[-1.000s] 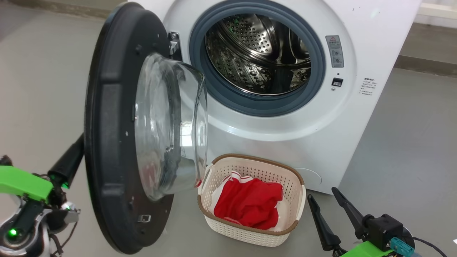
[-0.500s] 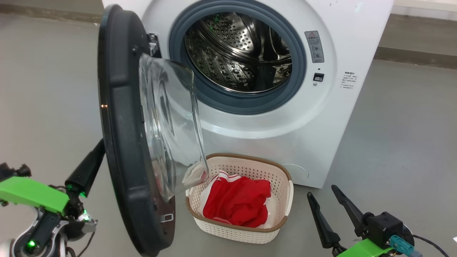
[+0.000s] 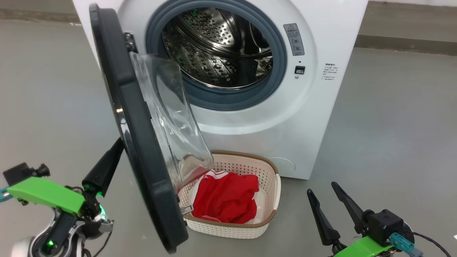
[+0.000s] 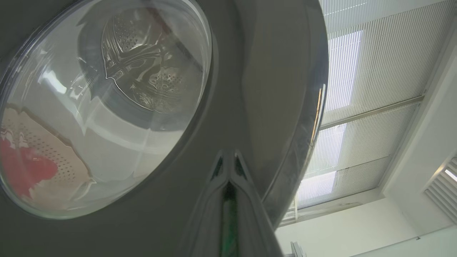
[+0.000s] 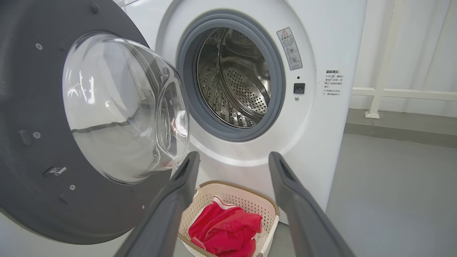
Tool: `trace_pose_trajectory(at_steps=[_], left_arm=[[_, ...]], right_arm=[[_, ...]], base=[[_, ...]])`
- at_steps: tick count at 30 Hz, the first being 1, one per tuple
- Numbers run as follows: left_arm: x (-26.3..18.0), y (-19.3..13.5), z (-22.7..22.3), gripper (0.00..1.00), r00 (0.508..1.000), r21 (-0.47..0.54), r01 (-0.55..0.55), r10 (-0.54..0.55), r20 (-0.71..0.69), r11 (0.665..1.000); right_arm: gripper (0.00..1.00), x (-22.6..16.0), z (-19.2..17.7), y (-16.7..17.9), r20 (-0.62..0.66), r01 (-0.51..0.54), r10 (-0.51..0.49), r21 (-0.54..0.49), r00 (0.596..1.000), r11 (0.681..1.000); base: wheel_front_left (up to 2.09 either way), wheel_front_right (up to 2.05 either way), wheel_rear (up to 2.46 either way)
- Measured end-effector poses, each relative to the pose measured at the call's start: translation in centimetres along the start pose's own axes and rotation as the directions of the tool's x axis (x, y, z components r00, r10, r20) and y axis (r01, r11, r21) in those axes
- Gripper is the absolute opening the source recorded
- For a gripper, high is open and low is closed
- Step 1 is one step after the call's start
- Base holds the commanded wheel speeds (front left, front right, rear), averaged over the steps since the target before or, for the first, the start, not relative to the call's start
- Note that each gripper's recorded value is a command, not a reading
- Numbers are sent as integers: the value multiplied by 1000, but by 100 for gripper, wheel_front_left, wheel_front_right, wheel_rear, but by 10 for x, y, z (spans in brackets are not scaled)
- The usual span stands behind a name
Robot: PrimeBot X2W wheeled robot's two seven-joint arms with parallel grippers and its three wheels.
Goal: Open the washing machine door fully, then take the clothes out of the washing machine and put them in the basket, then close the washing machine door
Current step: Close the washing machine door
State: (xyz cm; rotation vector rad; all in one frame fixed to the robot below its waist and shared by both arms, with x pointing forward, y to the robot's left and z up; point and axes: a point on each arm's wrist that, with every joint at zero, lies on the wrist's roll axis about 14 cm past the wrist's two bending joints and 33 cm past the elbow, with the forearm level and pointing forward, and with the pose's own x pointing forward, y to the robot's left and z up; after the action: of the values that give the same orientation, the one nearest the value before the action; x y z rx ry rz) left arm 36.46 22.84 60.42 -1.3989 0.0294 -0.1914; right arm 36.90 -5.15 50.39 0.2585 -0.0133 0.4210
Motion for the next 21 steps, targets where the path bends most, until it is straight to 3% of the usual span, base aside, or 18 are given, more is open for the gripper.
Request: trace_pose_trajectory(at_steps=[21], left_arm=[[61, -3, -56, 0, 991, -62, 60, -67, -118, 996]], right_arm=[[100, -4, 1, -41, 5, 120, -120, 7, 993, 993]], base=[[0, 0, 0]])
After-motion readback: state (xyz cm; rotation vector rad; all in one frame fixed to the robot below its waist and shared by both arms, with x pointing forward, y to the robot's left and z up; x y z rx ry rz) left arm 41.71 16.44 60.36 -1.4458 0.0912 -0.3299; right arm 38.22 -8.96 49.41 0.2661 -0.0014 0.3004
